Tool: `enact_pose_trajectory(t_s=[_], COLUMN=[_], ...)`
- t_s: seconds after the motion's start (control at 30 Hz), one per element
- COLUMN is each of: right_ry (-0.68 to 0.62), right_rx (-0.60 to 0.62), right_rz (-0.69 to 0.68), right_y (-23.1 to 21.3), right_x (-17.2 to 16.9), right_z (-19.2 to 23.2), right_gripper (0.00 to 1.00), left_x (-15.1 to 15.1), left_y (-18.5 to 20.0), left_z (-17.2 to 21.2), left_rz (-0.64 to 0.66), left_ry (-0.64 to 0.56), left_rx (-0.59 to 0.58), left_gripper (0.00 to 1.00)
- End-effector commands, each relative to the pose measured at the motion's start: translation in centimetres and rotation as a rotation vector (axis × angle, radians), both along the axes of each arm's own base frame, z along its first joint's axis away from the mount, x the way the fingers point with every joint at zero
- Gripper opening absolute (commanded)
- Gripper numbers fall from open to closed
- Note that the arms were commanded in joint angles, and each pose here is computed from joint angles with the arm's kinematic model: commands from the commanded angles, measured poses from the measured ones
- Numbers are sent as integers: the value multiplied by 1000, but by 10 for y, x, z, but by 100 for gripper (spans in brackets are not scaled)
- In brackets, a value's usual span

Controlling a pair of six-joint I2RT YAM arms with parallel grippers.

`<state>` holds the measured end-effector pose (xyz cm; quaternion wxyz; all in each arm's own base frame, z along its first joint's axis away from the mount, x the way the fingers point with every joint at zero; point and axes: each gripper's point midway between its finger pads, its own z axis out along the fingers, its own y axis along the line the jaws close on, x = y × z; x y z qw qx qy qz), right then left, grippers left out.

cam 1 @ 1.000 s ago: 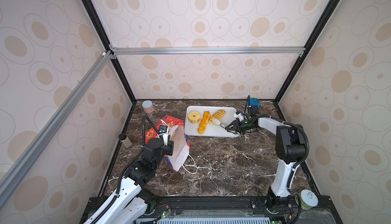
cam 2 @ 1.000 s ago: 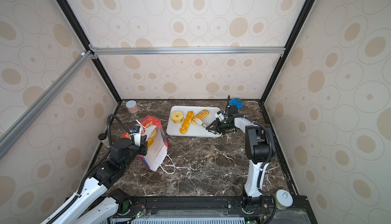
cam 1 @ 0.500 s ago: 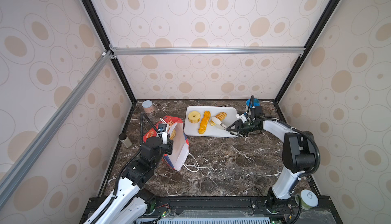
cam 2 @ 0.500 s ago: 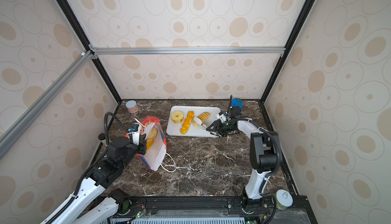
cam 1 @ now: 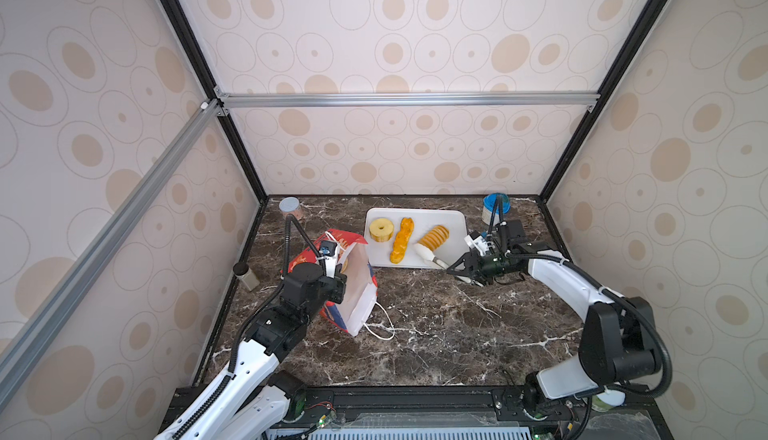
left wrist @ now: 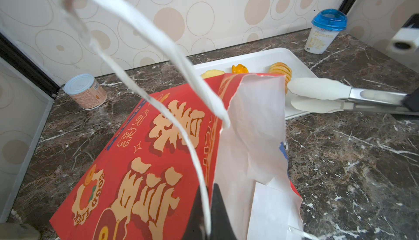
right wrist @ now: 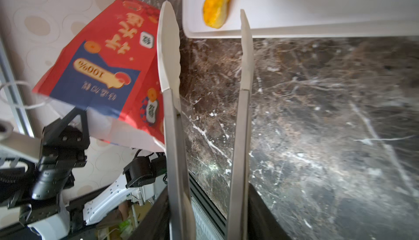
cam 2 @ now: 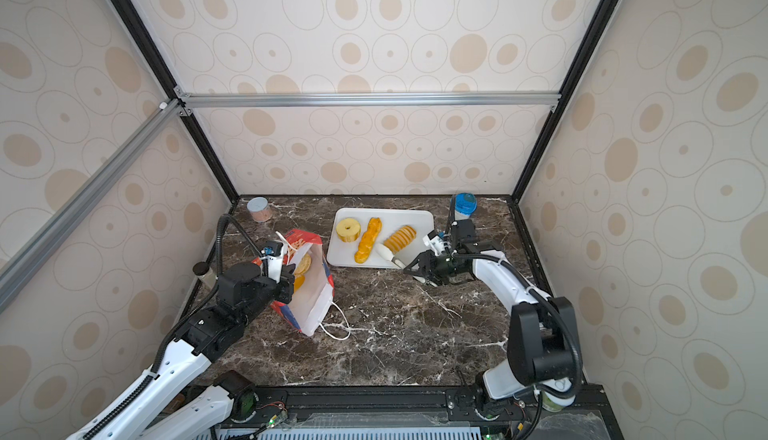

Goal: Take the fake bread out of the paper bag
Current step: 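Swing the empty tongs back to the bag mouth held by the left gripper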

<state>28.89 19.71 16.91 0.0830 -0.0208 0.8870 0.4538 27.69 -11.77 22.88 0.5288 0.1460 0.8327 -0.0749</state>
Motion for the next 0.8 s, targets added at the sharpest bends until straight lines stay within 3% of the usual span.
enact_pose_trajectory(t_s=[0.0, 0.3, 0.4, 0.53, 0.77], right_ry=[-44, -30, -28, -19, -29], right_rx=[41, 90, 102, 100, 81], right_rz=[117, 335, 369, 382, 323], right_y=[31, 83, 97, 125, 172], right_x=[-41, -145, -161, -158, -109], right_z=[35, 77, 78, 57, 25], right_gripper=[48, 47, 47, 47, 48], left_x=[1, 3, 2, -6, -24], left_y=[-15, -15, -19, -29, -31], left_z=[22, 17, 12, 7, 1], left_rz=[-81, -68, -90, -157, -222], left_ry=[-36, -13, -4, 10, 3], left_rx=[-16, -22, -30, -52, -58], left_gripper=[0, 0, 0, 0, 0])
